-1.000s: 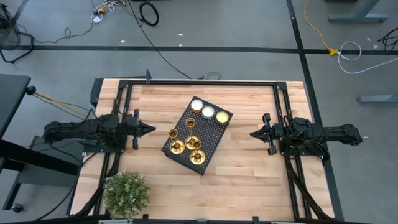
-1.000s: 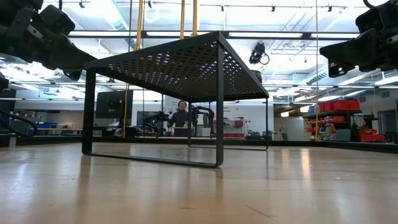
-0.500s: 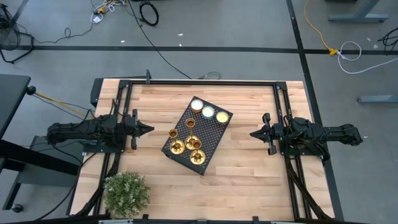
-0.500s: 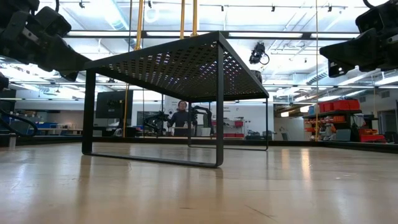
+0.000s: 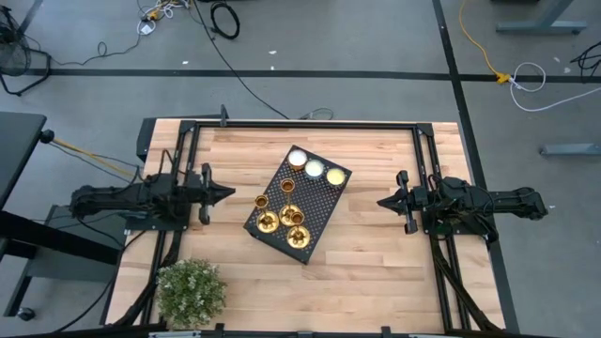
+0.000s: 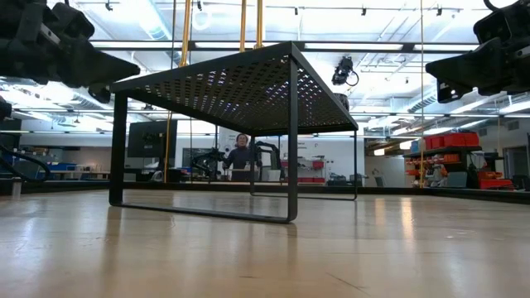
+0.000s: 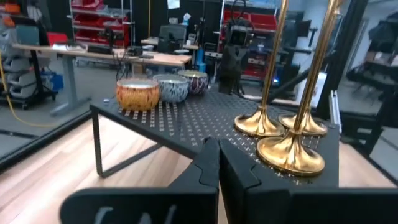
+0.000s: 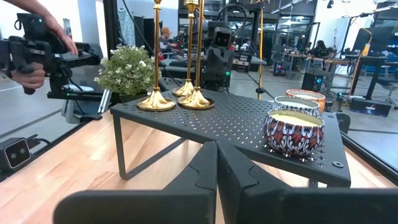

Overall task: Stock candles on shelf
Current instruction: Return to Home Position

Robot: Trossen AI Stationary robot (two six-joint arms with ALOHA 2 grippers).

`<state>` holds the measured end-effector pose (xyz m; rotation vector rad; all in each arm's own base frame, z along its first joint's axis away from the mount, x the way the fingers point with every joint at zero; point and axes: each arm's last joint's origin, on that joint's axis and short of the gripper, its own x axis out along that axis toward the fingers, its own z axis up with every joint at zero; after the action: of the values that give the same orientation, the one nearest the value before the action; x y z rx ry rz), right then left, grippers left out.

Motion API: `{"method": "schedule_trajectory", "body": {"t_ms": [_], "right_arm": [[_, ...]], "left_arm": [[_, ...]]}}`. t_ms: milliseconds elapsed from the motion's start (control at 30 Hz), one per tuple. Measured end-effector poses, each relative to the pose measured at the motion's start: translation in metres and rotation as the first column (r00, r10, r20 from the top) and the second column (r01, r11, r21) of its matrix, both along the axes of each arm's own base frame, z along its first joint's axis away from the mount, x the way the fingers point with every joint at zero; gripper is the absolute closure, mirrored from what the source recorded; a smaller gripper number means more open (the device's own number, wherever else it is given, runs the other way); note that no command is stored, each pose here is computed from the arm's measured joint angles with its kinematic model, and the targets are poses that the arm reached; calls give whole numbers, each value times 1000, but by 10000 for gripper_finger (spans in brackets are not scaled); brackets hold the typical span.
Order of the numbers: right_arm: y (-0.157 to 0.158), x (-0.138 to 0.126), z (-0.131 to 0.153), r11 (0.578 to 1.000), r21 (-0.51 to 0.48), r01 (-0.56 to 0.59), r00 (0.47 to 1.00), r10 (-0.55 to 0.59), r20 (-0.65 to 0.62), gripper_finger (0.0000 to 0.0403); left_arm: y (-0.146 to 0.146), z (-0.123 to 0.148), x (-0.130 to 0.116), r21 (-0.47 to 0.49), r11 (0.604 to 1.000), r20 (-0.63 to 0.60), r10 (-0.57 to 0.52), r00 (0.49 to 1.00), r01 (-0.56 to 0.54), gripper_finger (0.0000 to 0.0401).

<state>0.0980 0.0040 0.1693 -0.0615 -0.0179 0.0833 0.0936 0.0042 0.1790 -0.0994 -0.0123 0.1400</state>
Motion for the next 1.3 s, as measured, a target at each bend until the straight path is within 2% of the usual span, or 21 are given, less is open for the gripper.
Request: {"method": "schedule_trajectory", "body": {"t_ms": [133,333,600,833,1067,1300], "right_arm": [[0,0,0,1000,0,0,1000,0,0,396],[0,0,0,1000,0,0,1000,0,0,396],[0,0,0,1000,0,0,1000,0,0,396],[0,0,0,1000,0,0,1000,0,0,396],[0,0,0,1000,0,0,1000,0,0,396],[0,0,0,1000,0,0,1000,0,0,396]], "left_arm": [[0,-7,2,-45,999,21,-1,1000,1,400],[0,-9,3,-45,999,36,-13,999,15,399],[-3,-11,4,-35,995,16,-96,995,97,398],[-3,-11,4,-51,994,17,-98,995,99,395],[-3,-11,4,-122,987,33,-97,995,101,388],[-3,-10,4,-121,987,44,-97,994,102,388]]}}
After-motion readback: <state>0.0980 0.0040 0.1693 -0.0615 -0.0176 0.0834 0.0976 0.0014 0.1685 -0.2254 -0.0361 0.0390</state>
